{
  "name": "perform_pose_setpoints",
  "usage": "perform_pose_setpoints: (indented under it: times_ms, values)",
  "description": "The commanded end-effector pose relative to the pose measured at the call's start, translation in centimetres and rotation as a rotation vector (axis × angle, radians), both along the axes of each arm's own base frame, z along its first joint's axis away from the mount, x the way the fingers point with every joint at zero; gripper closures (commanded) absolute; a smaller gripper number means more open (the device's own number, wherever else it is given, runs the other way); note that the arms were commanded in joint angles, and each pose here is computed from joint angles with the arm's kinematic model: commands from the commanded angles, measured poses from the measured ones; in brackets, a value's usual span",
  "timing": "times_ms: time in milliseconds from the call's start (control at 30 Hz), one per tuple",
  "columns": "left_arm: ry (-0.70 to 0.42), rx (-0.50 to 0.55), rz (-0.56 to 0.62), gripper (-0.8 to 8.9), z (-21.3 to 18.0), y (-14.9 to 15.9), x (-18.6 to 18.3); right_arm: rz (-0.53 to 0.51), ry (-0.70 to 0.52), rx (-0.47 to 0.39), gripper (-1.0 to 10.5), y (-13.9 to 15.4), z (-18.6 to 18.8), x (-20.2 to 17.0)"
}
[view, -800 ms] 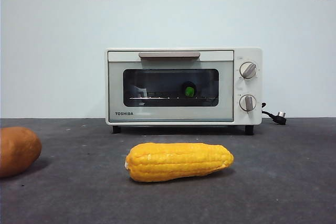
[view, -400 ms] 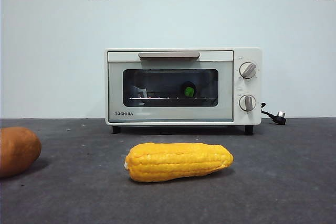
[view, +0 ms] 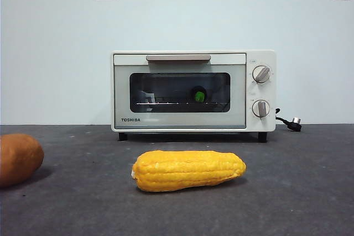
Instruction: Take the eggplant from the table,put the eggplant in the oven
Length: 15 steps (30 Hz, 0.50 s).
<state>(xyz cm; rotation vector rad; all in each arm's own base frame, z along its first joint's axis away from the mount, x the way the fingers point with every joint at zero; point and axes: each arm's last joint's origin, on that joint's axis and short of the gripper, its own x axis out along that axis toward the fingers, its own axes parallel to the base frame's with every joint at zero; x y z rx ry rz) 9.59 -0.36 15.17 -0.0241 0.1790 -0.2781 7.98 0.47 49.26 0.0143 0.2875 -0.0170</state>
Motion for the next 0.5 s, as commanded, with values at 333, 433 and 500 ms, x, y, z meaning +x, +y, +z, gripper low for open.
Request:
perform_pose_setpoints:
  times_ms: [333,433,500]
  values:
    - [0.002,-0.010,0.007,8.17,-0.2,0.0,0.1,-0.047,-0.102,-0.034,9.5,-0.7,-1.2,-4.7]
    - [0.002,-0.010,0.007,8.17,-0.2,0.0,0.1,-0.056,-0.114,-0.042,9.5,-0.7,-3.0,-4.8]
    - [0.002,-0.010,0.007,8.17,-0.2,0.0,0.1,-0.060,-0.127,-0.039,9.5,-0.7,-4.4,-4.6]
